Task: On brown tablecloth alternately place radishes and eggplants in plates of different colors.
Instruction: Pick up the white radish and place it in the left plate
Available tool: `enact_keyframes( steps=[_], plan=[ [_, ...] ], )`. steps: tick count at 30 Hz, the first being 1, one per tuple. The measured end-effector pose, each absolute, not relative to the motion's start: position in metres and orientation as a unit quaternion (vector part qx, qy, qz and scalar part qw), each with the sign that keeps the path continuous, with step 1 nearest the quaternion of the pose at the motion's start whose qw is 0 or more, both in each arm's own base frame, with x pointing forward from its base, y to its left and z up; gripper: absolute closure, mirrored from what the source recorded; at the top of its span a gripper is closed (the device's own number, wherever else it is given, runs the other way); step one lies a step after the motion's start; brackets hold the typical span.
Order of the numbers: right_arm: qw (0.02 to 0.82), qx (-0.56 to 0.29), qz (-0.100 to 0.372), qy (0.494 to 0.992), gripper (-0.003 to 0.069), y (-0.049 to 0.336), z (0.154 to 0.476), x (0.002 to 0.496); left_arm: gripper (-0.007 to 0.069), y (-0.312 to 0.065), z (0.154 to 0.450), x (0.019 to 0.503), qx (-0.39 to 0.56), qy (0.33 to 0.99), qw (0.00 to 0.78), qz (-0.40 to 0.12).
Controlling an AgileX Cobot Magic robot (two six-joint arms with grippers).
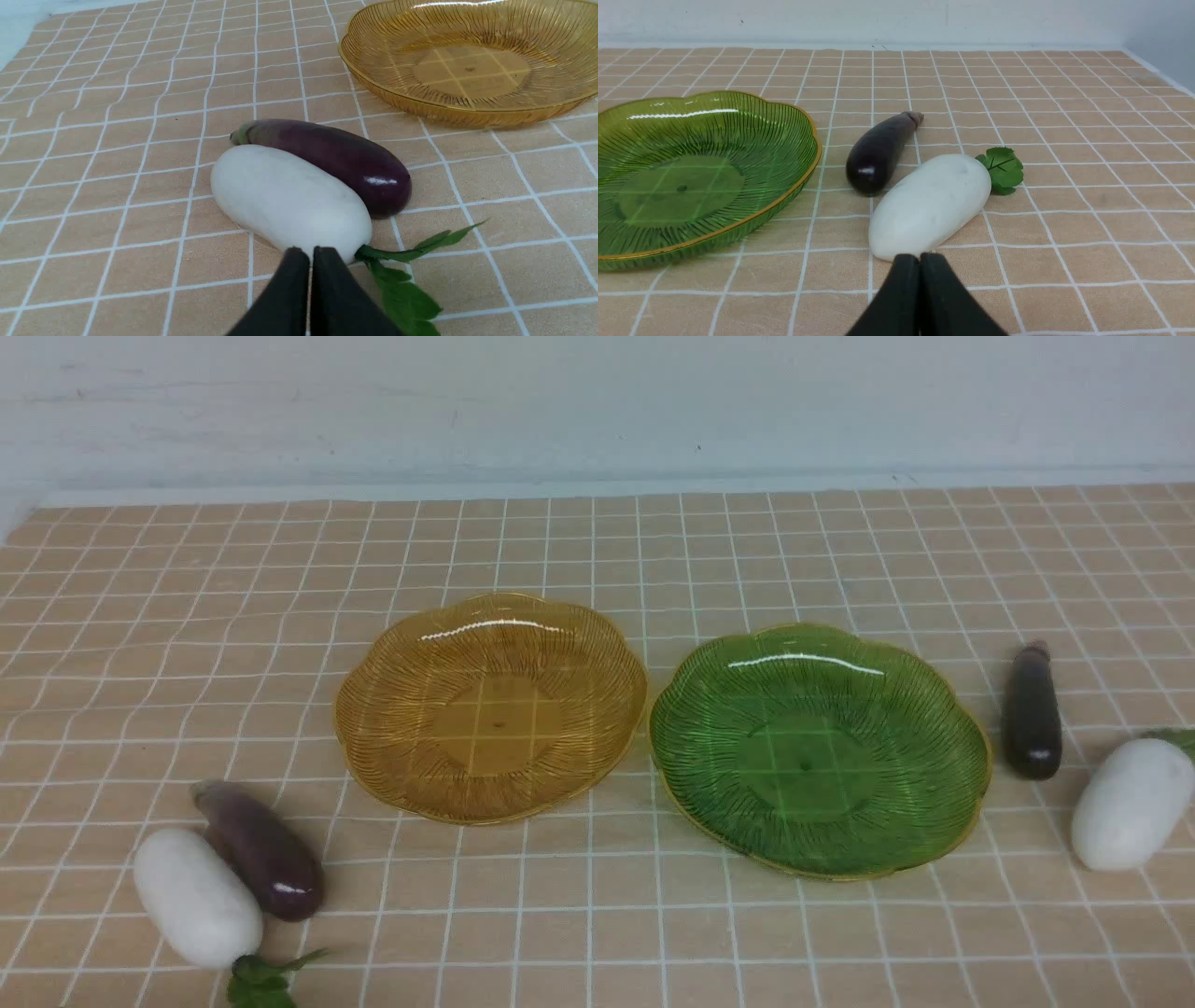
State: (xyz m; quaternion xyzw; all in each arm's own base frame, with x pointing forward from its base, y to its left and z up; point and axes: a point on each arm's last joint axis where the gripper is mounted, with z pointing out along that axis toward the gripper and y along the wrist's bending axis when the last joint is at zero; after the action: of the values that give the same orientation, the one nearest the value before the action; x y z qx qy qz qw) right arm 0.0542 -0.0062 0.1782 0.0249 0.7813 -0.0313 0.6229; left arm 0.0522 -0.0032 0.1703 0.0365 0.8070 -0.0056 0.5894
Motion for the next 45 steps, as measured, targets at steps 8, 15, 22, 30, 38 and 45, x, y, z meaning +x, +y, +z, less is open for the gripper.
enact_keyframes(
  steps=[8,15,22,30,38,45],
  plan=[
    [0.623,0.025,-0.031,0.781,0.0674,-0.006,0.178,0.054,0.0629,-0.003,0.170,0.052,0.037,0.807,0.589,-0.006],
    [0.623,0.025,-0.031,0.781,0.0674,-0.006,0.178,0.054,0.0629,-0.003,0.170,0.052,0.038,0.807,0.589,-0.003],
    [0.623,0.025,-0.031,0.781,0.0674,-0.006,0.178,0.054,0.0629,-0.007,0.173,0.053,-0.022,0.798,0.598,-0.075],
    [0.623,0.025,-0.031,0.781,0.0674,-0.006,0.178,0.054,0.0629,-0.011,0.188,0.055,-0.169,0.725,0.622,-0.243],
    [0.626,0.023,-0.033,0.779,0.0674,-0.006,0.179,0.054,0.0629,-0.003,0.203,0.057,-0.229,0.647,0.672,-0.278],
    [0.687,0.136,0.115,0.705,0.0674,-0.001,0.195,0.057,0.0629,0.002,0.235,0.051,-0.244,0.581,0.718,-0.295]
  ],
)
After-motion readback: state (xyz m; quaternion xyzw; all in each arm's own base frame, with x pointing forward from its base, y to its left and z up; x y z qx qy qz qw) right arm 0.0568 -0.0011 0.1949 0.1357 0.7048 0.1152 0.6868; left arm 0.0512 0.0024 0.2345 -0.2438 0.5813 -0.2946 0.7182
